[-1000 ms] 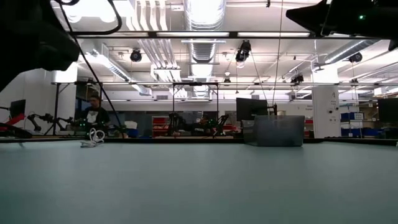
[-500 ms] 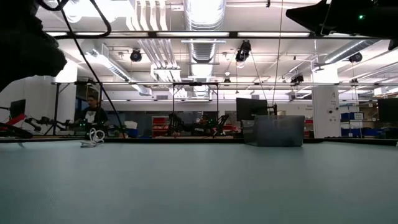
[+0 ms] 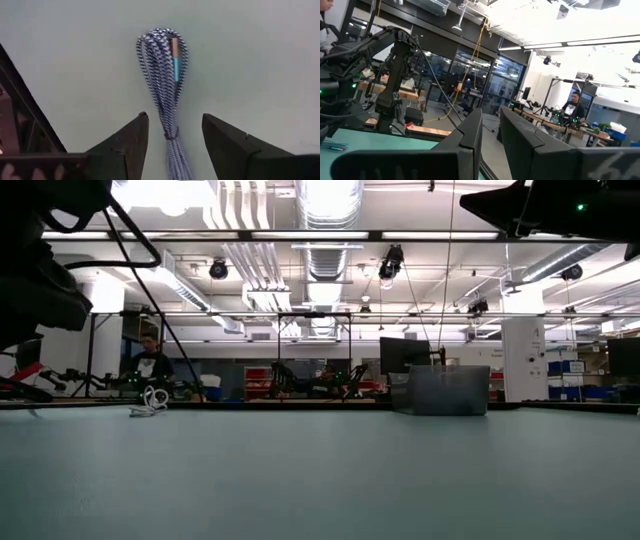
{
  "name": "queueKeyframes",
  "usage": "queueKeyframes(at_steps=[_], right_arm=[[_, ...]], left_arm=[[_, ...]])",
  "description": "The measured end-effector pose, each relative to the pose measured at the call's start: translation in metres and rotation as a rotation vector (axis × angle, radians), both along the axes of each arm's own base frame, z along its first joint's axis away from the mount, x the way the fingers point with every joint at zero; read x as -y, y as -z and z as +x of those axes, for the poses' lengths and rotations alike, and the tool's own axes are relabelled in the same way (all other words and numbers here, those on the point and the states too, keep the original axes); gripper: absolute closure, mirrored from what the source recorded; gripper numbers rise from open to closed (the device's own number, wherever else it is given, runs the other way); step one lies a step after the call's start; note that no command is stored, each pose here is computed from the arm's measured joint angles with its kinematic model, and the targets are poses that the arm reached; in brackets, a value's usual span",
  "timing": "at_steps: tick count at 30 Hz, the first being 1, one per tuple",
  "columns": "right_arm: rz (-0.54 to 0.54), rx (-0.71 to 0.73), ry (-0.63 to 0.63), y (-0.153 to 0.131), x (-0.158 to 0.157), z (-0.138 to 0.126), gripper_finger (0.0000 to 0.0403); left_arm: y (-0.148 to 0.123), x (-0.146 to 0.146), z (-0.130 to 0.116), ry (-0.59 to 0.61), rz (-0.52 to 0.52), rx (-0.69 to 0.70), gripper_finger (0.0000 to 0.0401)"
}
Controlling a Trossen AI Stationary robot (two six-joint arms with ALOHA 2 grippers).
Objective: Pick and place USB-C Cables
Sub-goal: Put the blue charger cable into the black bin
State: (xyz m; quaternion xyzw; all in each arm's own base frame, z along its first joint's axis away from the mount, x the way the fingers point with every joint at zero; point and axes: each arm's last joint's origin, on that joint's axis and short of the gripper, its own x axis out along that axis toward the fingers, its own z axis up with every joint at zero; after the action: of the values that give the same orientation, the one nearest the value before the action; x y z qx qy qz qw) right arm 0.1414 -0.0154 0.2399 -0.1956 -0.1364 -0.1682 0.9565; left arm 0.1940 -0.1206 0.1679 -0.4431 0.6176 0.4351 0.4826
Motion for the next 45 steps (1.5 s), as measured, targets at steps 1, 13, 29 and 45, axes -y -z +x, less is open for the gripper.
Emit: queueKeyframes(at_steps=[1,13,29,45], right_arm=[[0.0,0.0,0.0,0.0,0.0,0.0,0.0344],[0.002,-0.009,0.0,0.001,0.0,0.0,0.0344],[0.009,-0.008,-0.002,0.001,0.0,0.001,0.0344],[0.009,-0.008,-0.002,0.001,0.0,0.001,0.0344]], left_arm=[[0.001,0.0,-0.001,0.0,0.002,-0.003,0.0232],[0.016,-0.003,-0.005,-0.002,-0.007,0.012,0.0232],[0.025,-0.001,-0.002,0.003,0.005,-0.016,0.0241],[0.025,-0.001,-0.002,0.002,0.004,-0.016,0.0389]])
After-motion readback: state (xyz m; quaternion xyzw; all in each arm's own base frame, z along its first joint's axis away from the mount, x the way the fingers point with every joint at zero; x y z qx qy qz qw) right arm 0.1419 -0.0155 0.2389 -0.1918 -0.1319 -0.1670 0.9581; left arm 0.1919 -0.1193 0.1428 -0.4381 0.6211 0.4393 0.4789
